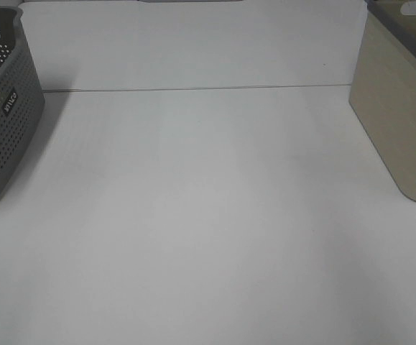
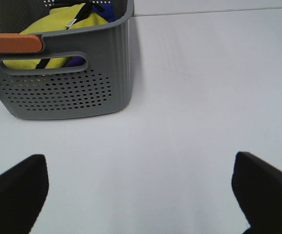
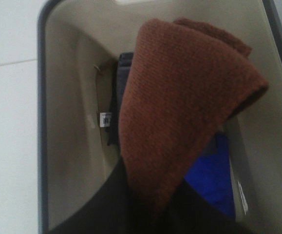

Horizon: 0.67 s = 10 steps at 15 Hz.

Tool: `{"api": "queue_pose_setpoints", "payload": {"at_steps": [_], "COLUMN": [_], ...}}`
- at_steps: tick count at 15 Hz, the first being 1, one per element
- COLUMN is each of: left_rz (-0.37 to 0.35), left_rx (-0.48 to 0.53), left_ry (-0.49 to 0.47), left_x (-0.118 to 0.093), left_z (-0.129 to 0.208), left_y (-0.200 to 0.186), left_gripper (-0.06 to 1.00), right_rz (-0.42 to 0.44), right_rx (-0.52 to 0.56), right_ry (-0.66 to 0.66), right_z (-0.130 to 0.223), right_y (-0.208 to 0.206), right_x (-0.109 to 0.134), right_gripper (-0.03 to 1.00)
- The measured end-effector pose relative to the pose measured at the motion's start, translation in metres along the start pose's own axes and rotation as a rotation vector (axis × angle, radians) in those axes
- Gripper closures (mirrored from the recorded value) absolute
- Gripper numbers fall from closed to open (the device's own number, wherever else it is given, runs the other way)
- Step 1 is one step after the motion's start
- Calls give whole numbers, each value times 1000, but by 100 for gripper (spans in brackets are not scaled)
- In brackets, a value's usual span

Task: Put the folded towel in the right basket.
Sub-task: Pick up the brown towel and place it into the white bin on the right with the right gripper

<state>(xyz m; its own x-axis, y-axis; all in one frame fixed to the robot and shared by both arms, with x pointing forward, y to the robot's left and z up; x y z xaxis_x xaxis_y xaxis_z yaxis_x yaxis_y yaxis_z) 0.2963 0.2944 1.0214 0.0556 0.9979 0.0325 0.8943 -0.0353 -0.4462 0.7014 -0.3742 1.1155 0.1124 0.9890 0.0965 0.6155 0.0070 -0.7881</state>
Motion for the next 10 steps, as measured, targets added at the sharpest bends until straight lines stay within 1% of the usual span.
{"api": "queue_pose_setpoints", "payload": {"at_steps": [1, 4, 5, 6, 8, 9, 10], "left_rz": [0, 0, 0, 0, 0, 0, 0], "left_rx": [0, 0, 0, 0, 0, 0, 0], "left_ry": [0, 0, 0, 0, 0, 0, 0], "left_x": [0, 0, 0, 0, 0, 0, 0], "left_z": [0, 0, 0, 0, 0, 0, 0], "left_y": [0, 0, 0, 0, 0, 0, 0], "left_gripper": [-2, -2, -2, -2, -2, -2, -2], "right_rz": [6, 0, 0, -1, -10, -28, -57], "right_rx": [41, 124, 148, 167, 175, 170, 161], "right_ry": [11, 24, 28, 32, 37, 45, 59], "right_z": [9, 24, 29, 32, 34, 33, 31], "right_y": [11, 42, 53, 62, 66, 65, 62], "right_x": [-6, -9, -11, -12, -11, -8, -2], "right_gripper": [87, 86, 82, 72, 39, 28, 22]}}
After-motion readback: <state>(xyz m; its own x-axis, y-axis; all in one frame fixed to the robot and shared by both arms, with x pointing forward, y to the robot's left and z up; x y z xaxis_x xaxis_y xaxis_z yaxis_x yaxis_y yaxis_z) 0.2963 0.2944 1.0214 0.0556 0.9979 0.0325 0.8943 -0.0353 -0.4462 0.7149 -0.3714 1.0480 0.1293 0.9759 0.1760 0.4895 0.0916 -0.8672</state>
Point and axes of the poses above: a point on each arm's last joint axis where the gripper is mounted, y pointing out along that axis toward the gripper, x along the wrist's bending axis when the last joint is at zero, z = x × y, the point moved 7 cm from there along y, pointing out along that axis toward the gripper, and after that the axes turned 3 degrees about y, right-handed, at the moved point
